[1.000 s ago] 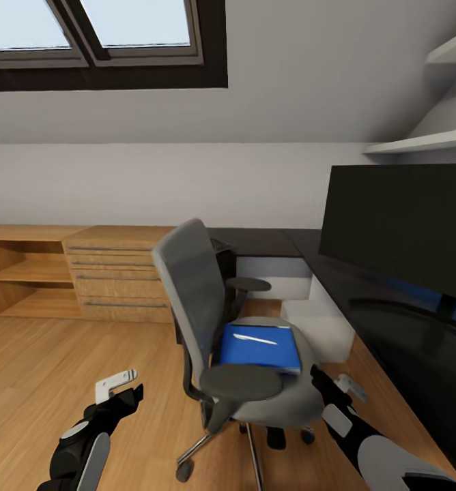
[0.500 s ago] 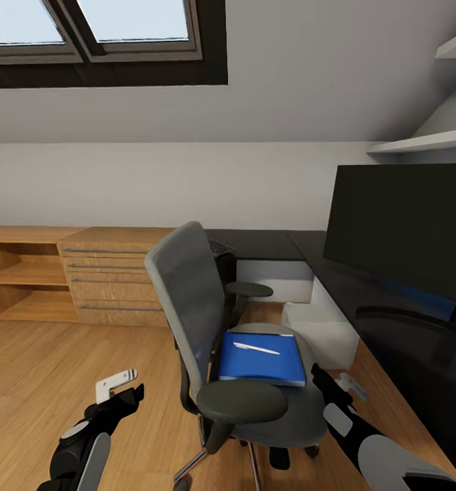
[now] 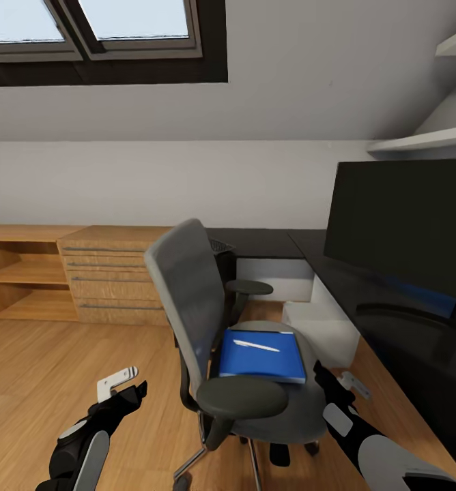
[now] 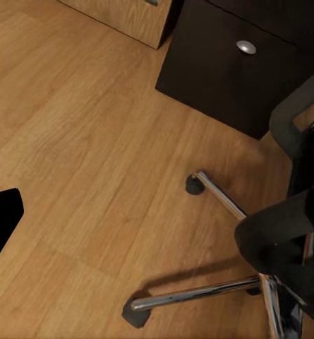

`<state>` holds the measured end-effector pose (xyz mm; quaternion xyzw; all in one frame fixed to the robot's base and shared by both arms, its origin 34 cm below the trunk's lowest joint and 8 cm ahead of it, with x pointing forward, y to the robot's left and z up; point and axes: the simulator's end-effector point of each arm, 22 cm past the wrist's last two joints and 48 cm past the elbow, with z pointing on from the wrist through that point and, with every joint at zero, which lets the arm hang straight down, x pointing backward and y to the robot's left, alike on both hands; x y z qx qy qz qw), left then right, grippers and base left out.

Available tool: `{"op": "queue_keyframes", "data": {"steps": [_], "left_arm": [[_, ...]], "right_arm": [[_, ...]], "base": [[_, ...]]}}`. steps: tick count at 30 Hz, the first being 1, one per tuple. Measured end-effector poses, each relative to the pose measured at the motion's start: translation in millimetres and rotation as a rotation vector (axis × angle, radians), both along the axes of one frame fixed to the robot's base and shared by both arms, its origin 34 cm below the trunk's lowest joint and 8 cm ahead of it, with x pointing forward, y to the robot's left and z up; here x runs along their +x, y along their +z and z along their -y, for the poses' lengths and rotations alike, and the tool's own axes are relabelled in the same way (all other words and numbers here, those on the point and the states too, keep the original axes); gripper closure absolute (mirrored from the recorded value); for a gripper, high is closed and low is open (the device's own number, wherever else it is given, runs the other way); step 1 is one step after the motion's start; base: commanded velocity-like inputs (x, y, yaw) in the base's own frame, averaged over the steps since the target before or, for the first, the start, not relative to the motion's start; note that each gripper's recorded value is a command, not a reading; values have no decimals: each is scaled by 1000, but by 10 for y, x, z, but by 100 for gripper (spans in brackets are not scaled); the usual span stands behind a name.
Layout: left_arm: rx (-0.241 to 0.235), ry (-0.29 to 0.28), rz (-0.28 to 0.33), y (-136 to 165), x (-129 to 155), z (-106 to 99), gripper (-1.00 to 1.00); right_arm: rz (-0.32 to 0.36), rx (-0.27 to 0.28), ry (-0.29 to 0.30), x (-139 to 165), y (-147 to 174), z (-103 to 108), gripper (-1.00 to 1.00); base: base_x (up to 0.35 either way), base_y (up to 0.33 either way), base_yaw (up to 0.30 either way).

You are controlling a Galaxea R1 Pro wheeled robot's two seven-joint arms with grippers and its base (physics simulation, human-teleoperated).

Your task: In the bedroom, organize the workspace by keeping the computer under the desk, ensuring the monitor is on the desk, placing the keyboard on the desk next to the monitor, placing the mouse on the desk next to the keyboard, moving the folder from the swivel chair onto the desk next to the mouse, stacking the notebook on top of the folder with the pen on top of the notebook, and positioning the swivel chair next to the desk.

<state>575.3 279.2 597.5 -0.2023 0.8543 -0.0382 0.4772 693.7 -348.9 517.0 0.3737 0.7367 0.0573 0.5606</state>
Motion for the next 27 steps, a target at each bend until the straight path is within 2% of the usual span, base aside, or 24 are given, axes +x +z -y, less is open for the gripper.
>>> {"op": "queue_keyframes", "data": {"steps": [13, 18, 27], "left_arm": [[-2, -2, 1, -283, -68, 12, -100], [-2, -3, 1, -393, -97, 18, -100], [-2, -5, 1, -395, -97, 24, -100]], "right_arm": [[-2, 3, 0, -69, -289, -7, -100], [31, 0, 4, -14, -266, -36, -100], [32, 0, 4, -10, -262, -47, -100]], "base": [[0, 0, 0], [0, 0, 0], [0, 0, 2]]}}
